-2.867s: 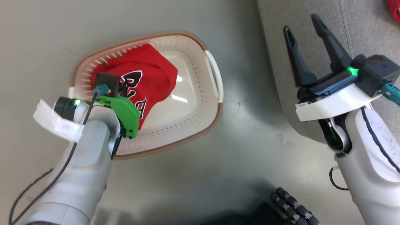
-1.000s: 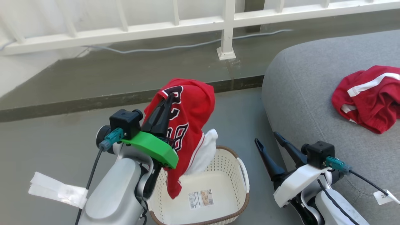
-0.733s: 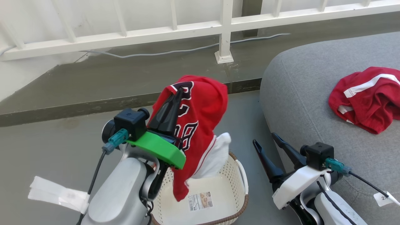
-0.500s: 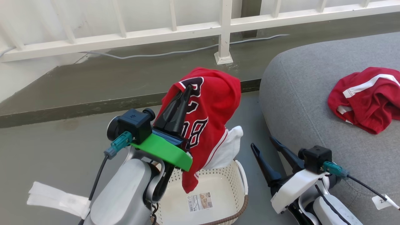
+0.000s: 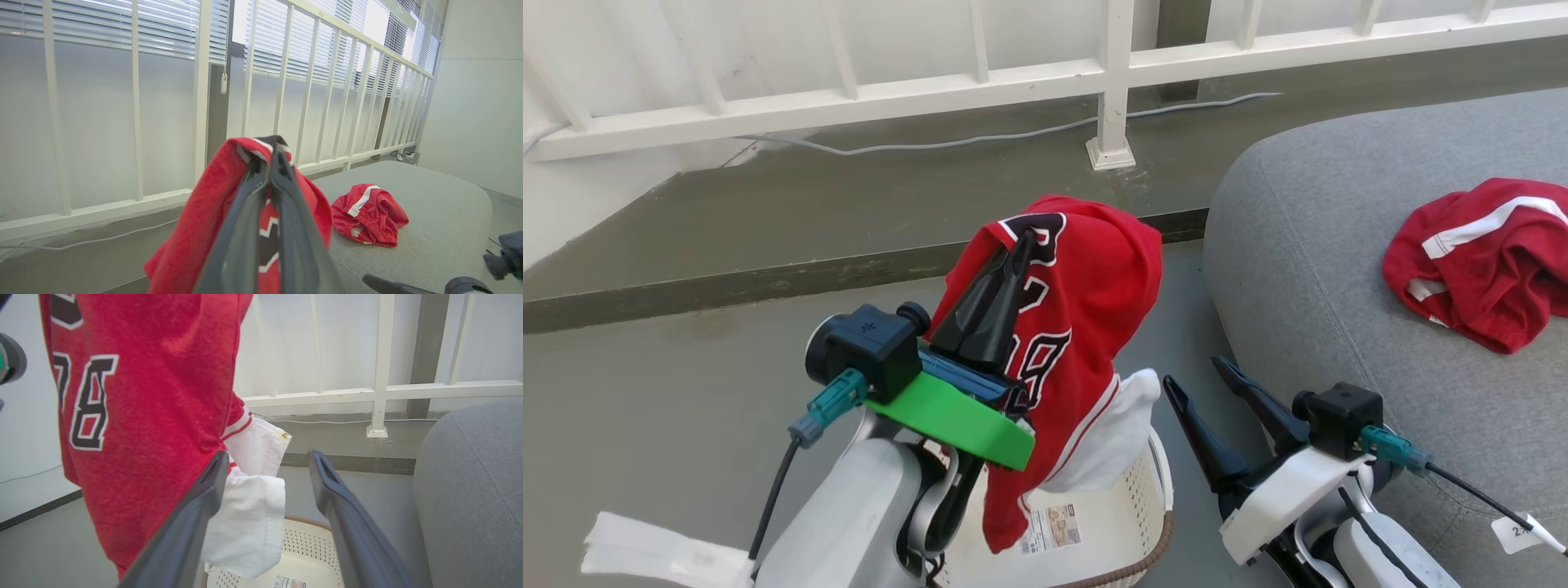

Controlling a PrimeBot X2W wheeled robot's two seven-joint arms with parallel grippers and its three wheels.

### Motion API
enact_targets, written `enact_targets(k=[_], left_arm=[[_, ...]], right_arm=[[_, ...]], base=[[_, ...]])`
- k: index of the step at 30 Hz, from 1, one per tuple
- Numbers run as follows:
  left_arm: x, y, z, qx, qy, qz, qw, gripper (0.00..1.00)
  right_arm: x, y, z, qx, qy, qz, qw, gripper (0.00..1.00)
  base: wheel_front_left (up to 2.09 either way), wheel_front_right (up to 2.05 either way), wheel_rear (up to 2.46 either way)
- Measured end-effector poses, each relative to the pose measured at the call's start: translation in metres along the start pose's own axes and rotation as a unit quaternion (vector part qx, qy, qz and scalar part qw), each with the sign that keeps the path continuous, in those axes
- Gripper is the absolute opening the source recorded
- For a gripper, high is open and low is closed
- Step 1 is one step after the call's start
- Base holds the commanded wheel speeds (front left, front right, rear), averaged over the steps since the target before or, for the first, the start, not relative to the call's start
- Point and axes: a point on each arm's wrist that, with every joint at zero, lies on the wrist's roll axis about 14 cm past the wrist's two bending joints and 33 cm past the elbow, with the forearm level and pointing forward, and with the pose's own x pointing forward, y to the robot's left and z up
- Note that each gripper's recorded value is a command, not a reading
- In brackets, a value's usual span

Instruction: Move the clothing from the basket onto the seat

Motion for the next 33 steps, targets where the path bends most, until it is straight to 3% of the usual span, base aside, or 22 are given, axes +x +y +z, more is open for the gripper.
enact_targets(k=[13, 21, 33], left_arm=[[-0.006, 0.001, 0.003, 0.004, 0.007, 0.010, 1.000, 0.00], [-0.009, -0.006, 0.001, -0.001, 0.014, 0.003, 1.000, 0.00], [-0.015, -0.010, 0.006, 0.000, 0.017, 0.001, 1.000, 0.00]], right_arm=[[0.005, 0.037, 0.034, 0.004, -0.051, 0.055, 0.997, 1.00], [0.010, 0.085, 0.039, 0.001, -0.043, 0.133, 0.990, 1.00], [0.027, 0.117, 0.037, -0.036, -0.022, 0.203, 0.978, 1.00]], base=[[0.00, 0.00, 0.00], [0.00, 0.00, 0.00], [0.00, 0.00, 0.00]])
